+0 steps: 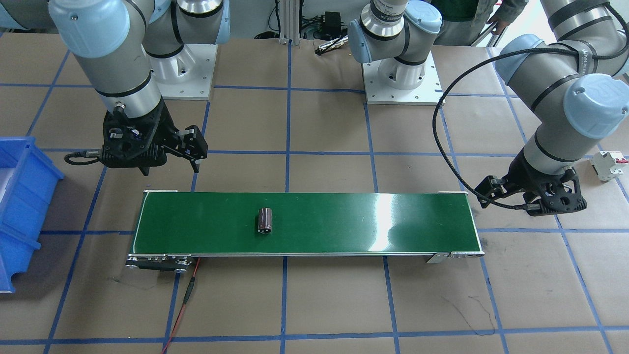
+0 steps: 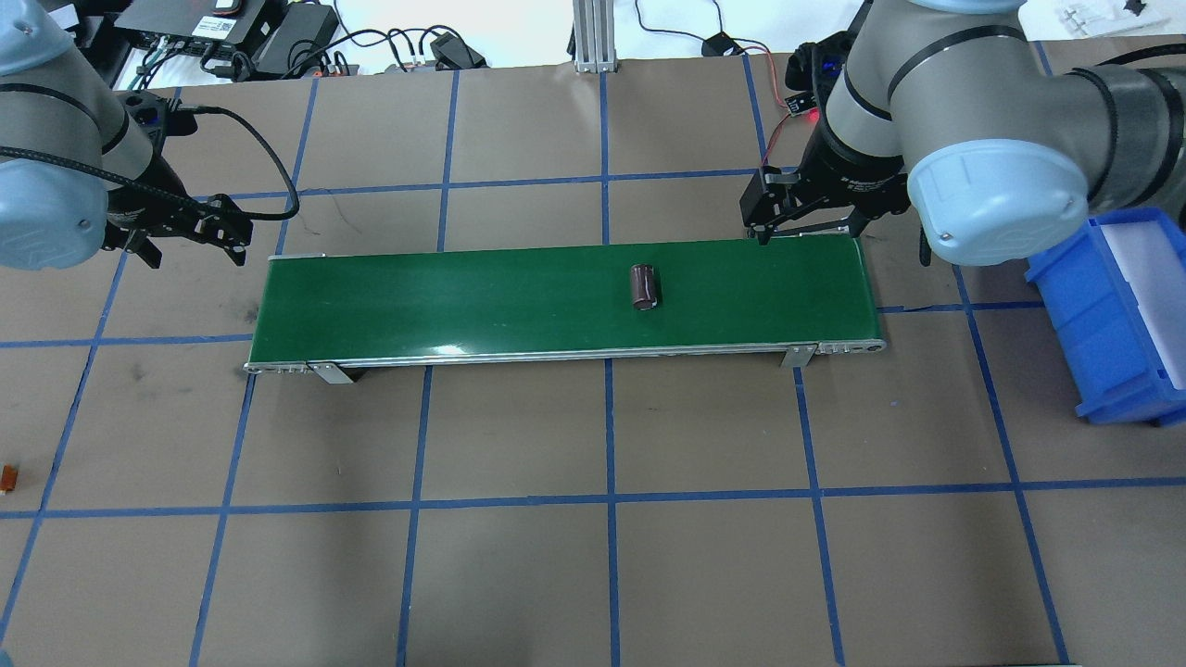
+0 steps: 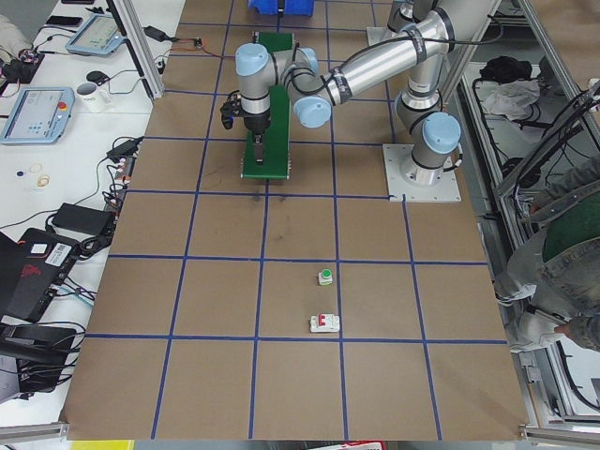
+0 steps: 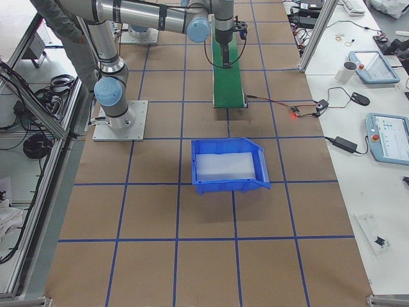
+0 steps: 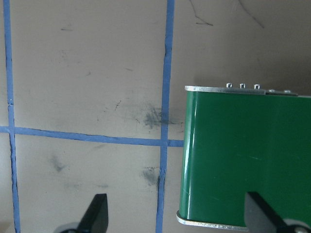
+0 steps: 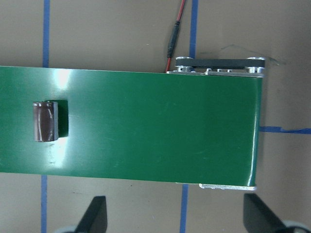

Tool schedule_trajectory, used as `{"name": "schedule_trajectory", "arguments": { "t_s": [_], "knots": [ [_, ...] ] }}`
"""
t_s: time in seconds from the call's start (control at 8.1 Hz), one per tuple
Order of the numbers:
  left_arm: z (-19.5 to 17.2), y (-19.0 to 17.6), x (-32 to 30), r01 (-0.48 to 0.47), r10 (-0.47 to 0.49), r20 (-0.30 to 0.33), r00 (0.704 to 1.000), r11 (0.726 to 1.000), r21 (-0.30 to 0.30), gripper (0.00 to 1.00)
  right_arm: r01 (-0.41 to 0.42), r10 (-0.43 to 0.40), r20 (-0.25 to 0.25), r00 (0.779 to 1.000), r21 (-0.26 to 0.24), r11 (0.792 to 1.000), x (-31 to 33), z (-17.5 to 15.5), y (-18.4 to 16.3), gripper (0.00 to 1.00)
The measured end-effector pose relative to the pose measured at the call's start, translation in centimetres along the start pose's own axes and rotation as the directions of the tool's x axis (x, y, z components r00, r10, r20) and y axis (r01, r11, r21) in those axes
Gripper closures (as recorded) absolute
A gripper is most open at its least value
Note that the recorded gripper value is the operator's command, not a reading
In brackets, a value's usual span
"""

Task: Move capacitor from left to right
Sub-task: 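Lower the right gripper toward the capacitor riding along the belt, then close the right gripper on the capacitor and lift it off the belt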

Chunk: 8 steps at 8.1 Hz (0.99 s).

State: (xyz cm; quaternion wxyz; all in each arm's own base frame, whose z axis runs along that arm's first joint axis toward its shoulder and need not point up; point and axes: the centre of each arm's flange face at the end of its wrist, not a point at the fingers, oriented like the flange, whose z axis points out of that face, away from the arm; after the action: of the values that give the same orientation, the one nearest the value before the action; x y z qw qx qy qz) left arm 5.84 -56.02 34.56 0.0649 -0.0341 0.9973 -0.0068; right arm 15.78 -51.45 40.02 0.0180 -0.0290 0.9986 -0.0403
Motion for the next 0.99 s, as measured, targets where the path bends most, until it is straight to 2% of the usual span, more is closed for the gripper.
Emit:
{"name": "schedule_trajectory", "arguments": {
  "t_s": [0.12, 0.37, 0.62, 0.86, 0.99],
  "knots": [
    [-0.2, 0.0, 0.0, 0.001, -0.001, -0.002, 1.0, 1.0, 0.005, 0.0, -0.002, 0.001, 0.043, 0.999, 0.008, 1.0, -0.3, 1.2, -0.8, 0.02],
    [-0.9, 0.2, -0.1, 0.003, -0.003, 0.001, 1.0, 1.0, 0.019, 0.0, 0.0, -0.003, 0.096, 0.995, 0.027, 1.0, -0.9, 3.6, -1.7, 0.02],
    [-1.3, 0.3, 0.0, 0.004, -0.004, -0.003, 1.0, 1.0, 0.025, 0.0, 0.0, -0.005, 0.117, 0.993, 0.041, 0.999, -1.1, 5.3, -2.0, 0.09],
    [-1.3, 0.3, 0.0, 0.009, -0.009, -0.009, 1.0, 1.0, 0.025, 0.0, -0.001, -0.005, 0.121, 0.993, 0.045, 0.999, -1.1, 7.0, -2.7, 0.09],
    [-1.3, 0.3, 0.1, 0.014, -0.013, -0.012, 1.0, 1.0, 0.025, 0.0, -0.001, -0.005, 0.121, 0.993, 0.047, 0.999, -1.1, 7.9, -3.2, 0.13]
  ]
}}
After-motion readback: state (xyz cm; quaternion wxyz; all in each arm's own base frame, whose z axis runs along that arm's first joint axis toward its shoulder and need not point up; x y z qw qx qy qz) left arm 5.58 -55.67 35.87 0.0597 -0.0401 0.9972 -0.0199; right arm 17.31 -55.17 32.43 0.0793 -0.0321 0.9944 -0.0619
